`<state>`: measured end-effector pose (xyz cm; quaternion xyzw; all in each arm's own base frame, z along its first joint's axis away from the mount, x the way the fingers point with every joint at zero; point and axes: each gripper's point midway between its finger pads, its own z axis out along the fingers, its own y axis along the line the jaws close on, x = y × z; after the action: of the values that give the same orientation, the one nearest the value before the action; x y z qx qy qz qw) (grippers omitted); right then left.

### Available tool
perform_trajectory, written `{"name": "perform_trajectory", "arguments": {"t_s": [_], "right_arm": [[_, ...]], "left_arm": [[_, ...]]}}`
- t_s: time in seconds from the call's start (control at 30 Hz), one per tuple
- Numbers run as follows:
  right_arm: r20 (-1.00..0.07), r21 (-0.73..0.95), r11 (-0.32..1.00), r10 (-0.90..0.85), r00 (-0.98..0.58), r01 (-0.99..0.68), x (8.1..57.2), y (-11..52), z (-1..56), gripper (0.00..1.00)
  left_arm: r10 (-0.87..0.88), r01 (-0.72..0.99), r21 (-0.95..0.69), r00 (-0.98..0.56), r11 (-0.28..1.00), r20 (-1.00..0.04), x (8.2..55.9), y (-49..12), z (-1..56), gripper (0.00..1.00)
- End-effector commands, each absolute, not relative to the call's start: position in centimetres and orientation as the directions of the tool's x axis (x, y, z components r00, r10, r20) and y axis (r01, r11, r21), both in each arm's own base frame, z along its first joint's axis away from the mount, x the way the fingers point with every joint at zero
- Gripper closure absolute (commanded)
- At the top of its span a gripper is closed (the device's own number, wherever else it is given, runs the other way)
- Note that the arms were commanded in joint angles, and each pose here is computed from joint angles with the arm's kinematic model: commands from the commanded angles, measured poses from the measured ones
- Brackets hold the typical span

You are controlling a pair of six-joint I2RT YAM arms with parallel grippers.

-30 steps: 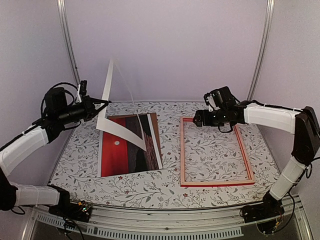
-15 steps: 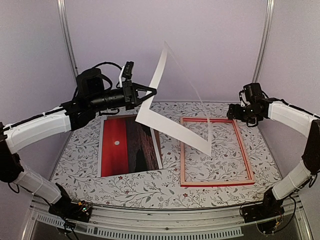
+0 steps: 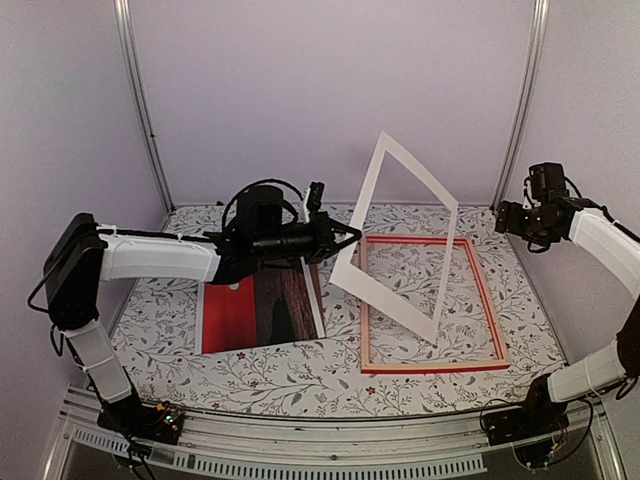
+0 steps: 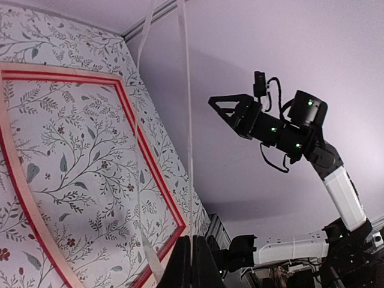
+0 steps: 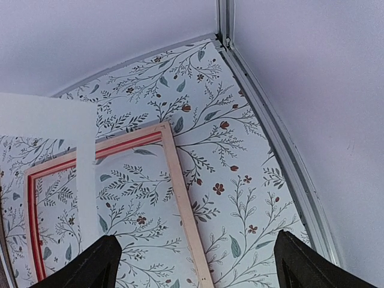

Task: Put the photo into the frame
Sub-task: Place the mat board on the glass panel.

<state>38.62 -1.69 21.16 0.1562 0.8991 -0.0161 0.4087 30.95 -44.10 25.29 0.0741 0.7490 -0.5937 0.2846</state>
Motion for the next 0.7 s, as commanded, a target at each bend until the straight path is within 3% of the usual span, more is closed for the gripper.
{"name": "perform_trajectory", "arguments": {"t_s": [0.0,0.27,0.67], "right_arm": [[-0.737,0.099,0.952,0.265,-0.622,0.289,38.6,-1.6,21.6,0.07],[-0.710,0.113,0.960,0.259,-0.654,0.258,38.7,-0.9,20.1,0.07],[-0.691,0.145,0.965,0.256,-0.676,0.217,38.9,0.1,19.0,0.07]], "left_arm": [[-0.265,0.350,-0.897,-0.869,0.270,-0.419,31.8,-45.5,20.8,1.00],[-0.256,0.147,-0.956,-0.943,0.253,-0.213,30.7,-46.7,13.0,1.00],[-0.341,0.114,-0.930,-0.909,0.348,-0.239,30.6,-46.2,11.2,1.00]]}}
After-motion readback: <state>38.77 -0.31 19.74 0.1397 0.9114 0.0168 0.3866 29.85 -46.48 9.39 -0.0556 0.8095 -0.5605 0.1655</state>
